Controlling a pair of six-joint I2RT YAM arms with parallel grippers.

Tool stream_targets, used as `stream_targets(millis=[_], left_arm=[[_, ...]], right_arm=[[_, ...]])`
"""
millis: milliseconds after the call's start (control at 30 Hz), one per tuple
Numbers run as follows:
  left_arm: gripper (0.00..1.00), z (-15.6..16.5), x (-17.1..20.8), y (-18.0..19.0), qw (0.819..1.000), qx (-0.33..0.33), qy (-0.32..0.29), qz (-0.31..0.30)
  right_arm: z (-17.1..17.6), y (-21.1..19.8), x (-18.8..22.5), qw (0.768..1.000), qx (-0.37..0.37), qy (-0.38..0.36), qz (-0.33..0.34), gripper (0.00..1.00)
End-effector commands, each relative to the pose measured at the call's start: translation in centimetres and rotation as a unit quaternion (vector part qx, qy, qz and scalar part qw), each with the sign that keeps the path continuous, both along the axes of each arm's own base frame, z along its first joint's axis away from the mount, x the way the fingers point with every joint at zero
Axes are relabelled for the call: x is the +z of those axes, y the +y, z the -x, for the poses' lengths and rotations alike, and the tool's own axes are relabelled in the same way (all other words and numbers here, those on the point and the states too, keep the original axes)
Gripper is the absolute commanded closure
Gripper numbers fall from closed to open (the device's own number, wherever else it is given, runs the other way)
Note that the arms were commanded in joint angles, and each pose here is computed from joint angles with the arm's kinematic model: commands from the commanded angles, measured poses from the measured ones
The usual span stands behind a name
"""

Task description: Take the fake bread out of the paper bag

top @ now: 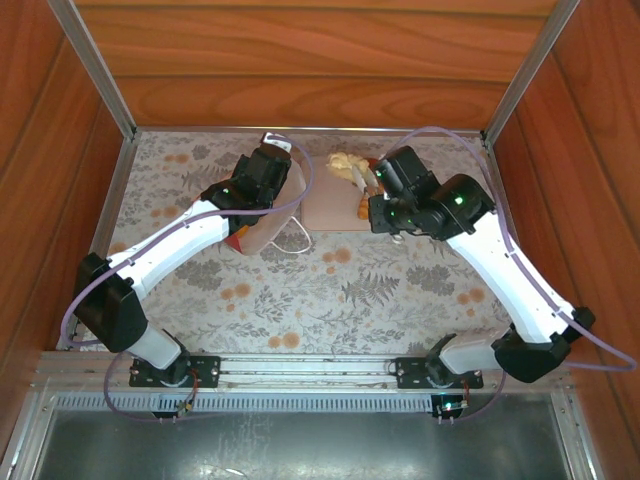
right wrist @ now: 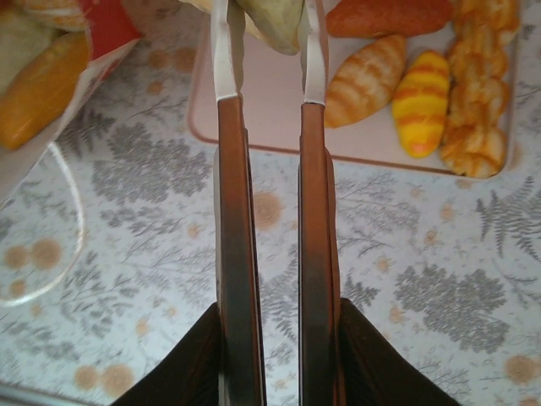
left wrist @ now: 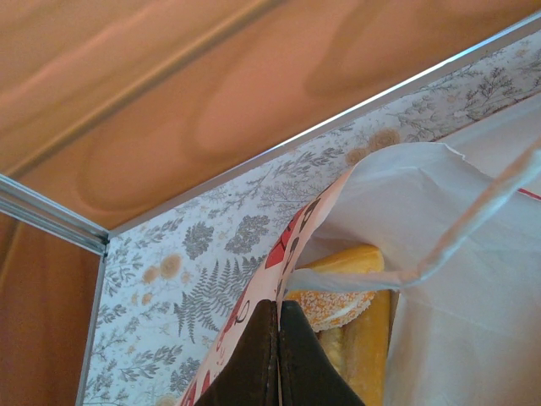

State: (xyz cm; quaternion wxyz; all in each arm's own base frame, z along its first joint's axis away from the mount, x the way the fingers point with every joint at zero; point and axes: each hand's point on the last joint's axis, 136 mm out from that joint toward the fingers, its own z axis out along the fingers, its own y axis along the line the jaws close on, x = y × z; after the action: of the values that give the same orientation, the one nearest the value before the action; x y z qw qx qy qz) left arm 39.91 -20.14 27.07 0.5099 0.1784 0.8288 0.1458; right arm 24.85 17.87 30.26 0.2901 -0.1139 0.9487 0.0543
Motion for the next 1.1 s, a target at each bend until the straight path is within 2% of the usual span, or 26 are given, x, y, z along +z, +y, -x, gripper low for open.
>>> stream_targets(millis=[0, 300, 533, 833, 1067], left_arm=[[1.0, 0.1, 2.4, 0.1, 1.0, 0.004, -0.025, 0.011], [1.0, 0.3, 2.7, 0.0, 0.999, -0.002, -0.027, 0.019], [1.0, 0.3, 2.6, 0.0, 1.0, -0.004, -0.026, 0.017], [1.0, 0.3, 2.4, -0.1, 0.999, -0.006, -0.023, 0.022], [1.0, 0.5, 2.7, 0.1, 0.999, -0.005, -0.025, 0.025]], right_arm=[[-3.7, -0.2, -1.3, 0.997, -0.027, -0.044, 0.057, 0.96], [-10.7, 2.2, -7.2, 0.993, -0.031, -0.062, 0.1, 0.94], [-14.6, 3.3, -12.5, 0.991, -0.037, -0.044, 0.123, 0.93], [-17.2, 4.5, -16.6, 0.99, -0.037, -0.037, 0.131, 0.89], [-17.2, 4.1, -18.6, 0.989, -0.051, -0.036, 0.138, 0.88]])
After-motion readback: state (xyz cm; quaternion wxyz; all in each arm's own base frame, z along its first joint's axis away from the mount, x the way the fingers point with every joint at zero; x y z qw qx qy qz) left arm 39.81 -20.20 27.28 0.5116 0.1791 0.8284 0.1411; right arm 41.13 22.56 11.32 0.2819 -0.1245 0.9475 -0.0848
